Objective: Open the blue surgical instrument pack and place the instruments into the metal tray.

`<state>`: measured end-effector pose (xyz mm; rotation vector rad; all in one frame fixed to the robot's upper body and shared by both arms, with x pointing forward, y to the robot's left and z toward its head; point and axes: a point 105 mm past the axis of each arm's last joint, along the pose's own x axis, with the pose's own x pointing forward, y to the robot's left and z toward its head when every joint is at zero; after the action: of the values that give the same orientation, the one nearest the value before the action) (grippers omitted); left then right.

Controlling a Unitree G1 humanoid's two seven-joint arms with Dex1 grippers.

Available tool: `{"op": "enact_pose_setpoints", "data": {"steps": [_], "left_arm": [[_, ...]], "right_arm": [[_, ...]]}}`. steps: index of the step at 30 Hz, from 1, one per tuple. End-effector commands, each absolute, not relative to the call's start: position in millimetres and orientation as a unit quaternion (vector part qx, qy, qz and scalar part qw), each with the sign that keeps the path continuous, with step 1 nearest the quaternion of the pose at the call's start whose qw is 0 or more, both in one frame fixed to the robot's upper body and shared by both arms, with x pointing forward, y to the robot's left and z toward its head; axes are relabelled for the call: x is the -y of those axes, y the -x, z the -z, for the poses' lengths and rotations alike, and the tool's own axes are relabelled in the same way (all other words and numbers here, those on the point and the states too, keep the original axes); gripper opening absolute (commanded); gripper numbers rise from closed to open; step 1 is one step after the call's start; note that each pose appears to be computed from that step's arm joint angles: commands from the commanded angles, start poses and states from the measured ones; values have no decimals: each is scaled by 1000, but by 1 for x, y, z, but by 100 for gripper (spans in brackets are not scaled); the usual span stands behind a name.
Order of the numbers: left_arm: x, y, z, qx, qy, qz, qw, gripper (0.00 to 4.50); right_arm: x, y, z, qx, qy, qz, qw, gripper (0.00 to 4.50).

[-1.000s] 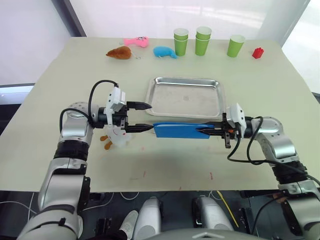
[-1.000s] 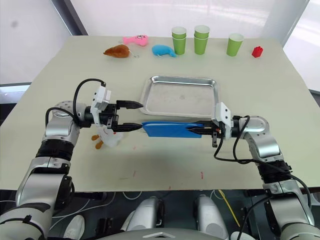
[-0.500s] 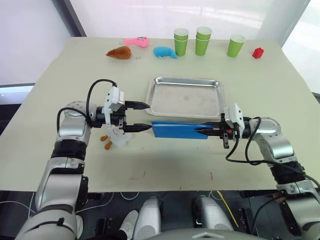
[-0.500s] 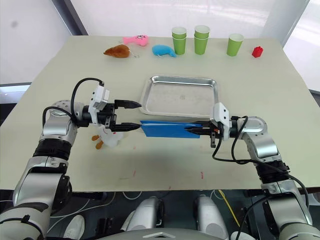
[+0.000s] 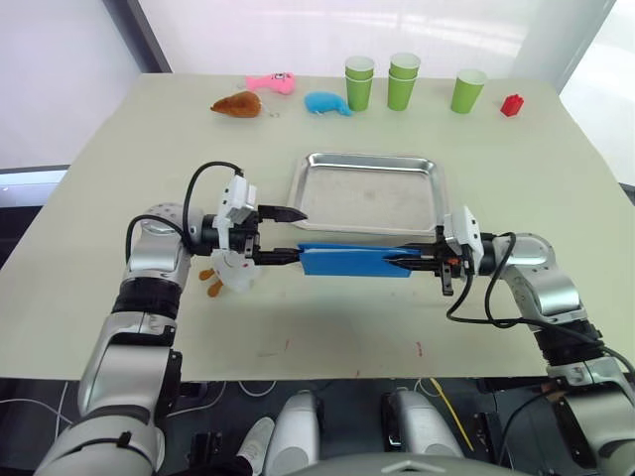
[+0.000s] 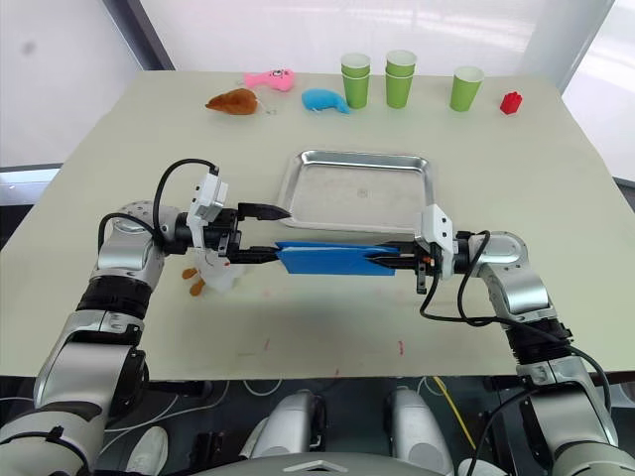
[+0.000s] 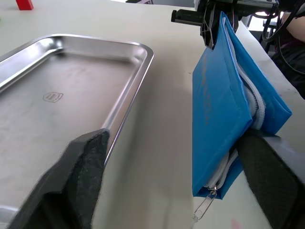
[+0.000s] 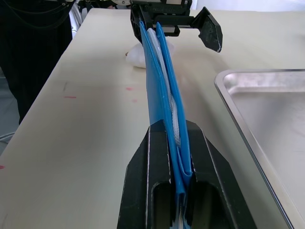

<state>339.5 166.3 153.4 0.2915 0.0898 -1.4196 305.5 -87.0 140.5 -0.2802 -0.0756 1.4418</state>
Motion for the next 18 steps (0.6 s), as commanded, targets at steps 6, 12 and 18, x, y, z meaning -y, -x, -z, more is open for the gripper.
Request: {"op": "enact_pose_setpoints", "data": {"steps": [6,12,18], "left_arm": [[-151,-322,-155,-41,-117,698,706,4],[-147,-316,-153,-47,-102,706,699,4],[-147,-317,-149,-54,-97,705,701,4]], "right_arm": [[86,-302,-154,64,133,-660,737,0],[86,-302,-153,61,134,-660,737,0],[89,-301,-149,41,131,-663,736,0]]}}
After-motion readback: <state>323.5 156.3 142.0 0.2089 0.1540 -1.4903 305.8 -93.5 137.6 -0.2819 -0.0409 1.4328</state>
